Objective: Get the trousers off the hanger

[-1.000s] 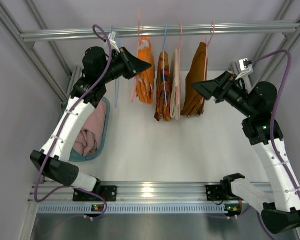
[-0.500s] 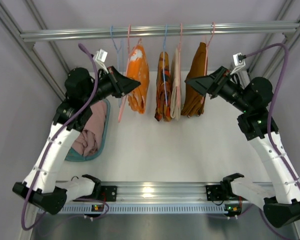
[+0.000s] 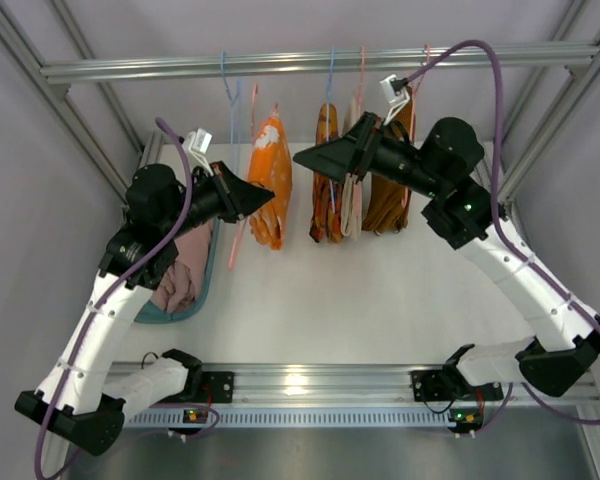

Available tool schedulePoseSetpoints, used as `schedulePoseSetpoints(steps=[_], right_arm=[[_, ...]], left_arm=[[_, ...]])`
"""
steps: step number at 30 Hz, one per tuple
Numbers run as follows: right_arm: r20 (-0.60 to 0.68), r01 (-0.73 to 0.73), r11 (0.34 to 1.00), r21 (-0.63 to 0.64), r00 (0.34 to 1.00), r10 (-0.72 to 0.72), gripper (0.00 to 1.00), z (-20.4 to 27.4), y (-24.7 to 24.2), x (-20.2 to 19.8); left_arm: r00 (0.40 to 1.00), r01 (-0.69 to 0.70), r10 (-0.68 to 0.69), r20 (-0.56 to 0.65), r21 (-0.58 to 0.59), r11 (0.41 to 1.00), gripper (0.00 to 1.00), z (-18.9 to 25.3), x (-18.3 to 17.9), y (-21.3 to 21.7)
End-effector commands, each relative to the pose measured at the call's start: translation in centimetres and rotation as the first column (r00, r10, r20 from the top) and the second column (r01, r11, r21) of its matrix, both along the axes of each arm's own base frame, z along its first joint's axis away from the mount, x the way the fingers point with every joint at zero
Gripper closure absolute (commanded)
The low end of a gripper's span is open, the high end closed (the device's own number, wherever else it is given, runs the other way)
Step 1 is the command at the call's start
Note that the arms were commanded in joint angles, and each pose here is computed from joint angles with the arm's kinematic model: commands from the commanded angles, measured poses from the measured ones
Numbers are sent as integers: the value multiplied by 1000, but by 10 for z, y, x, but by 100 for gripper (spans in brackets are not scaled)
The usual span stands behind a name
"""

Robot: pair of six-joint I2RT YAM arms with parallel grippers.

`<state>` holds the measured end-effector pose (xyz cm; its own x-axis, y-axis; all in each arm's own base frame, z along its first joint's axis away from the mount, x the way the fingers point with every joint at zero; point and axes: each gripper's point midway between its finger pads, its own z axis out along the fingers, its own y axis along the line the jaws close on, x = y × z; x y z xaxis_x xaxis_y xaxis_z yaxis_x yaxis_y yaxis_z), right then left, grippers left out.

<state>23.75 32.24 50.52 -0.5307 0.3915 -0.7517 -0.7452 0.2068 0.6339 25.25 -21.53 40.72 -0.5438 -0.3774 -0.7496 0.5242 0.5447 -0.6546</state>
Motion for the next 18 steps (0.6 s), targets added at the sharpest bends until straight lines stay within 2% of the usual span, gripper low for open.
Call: schedulePoseSetpoints(steps=[1, 4, 12, 14, 15, 18], right_arm=[[34, -17, 999, 37, 999, 16, 1, 22, 23, 2], [-21, -15, 1000, 25, 1000, 16, 0, 13, 40, 14], [-74, -63, 998, 23, 995, 64, 3, 8, 87, 10], [-93, -47, 999, 22, 994, 49, 16, 5, 94, 16], [-113, -42, 999, 24, 993, 44, 29, 5, 96, 19], [-144, -6, 999, 37, 990, 11, 44, 10, 107, 31]], left_arm=[[930, 41, 7, 368, -122, 992, 100, 100, -23, 5], [924, 47, 1, 383, -117, 992, 100, 102, -28, 6], [909, 64, 5, 417, -151, 986, 100, 119, -38, 8], [905, 74, -1, 425, -154, 985, 100, 122, -40, 8], [905, 75, 1, 425, -161, 984, 100, 124, -40, 8], [903, 81, 0, 429, -170, 982, 100, 125, -41, 7]])
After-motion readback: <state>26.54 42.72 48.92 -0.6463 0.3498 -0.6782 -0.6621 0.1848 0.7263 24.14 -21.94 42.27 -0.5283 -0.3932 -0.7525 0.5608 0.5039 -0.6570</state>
